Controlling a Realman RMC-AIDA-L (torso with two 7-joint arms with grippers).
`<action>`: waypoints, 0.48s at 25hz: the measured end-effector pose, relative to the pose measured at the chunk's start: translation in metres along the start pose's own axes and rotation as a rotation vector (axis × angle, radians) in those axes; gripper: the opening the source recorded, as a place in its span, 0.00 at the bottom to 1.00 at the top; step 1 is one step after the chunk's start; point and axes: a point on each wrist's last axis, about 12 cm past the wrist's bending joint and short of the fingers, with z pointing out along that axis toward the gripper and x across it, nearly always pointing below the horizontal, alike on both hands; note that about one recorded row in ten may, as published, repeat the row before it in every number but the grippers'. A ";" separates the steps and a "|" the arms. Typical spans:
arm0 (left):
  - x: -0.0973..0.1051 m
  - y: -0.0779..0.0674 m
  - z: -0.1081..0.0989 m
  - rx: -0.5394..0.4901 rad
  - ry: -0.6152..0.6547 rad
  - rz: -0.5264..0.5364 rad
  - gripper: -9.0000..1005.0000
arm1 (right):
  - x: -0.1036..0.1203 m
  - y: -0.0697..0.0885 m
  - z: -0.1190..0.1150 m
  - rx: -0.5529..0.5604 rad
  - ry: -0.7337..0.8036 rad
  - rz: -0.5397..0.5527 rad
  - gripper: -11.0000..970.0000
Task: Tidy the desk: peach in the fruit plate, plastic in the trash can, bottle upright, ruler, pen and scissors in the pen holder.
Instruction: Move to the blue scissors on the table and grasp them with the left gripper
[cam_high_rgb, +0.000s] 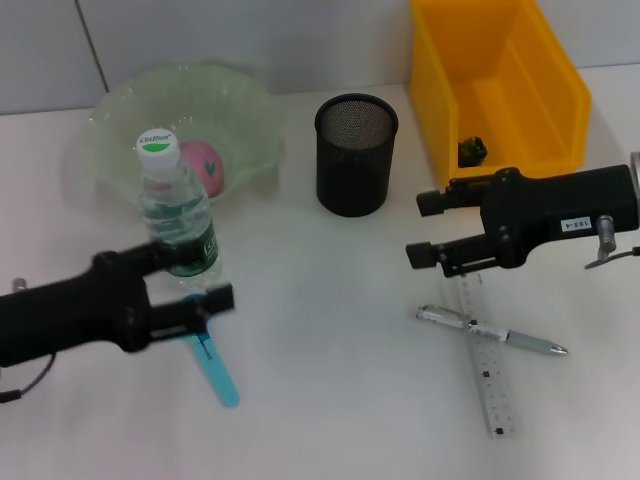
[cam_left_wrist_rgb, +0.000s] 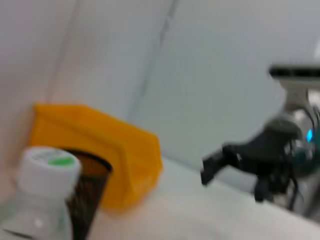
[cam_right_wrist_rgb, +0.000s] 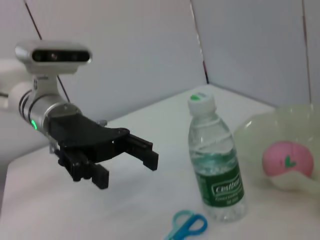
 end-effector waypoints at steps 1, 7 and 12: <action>-0.002 -0.001 0.003 0.010 0.033 0.004 0.80 | -0.001 0.000 0.000 -0.005 0.015 0.004 0.83; -0.019 -0.003 0.018 0.005 0.212 -0.011 0.80 | -0.002 0.001 -0.001 -0.013 0.077 0.005 0.83; -0.040 -0.005 0.025 -0.011 0.290 -0.062 0.80 | 0.002 0.005 -0.005 -0.036 0.156 -0.005 0.83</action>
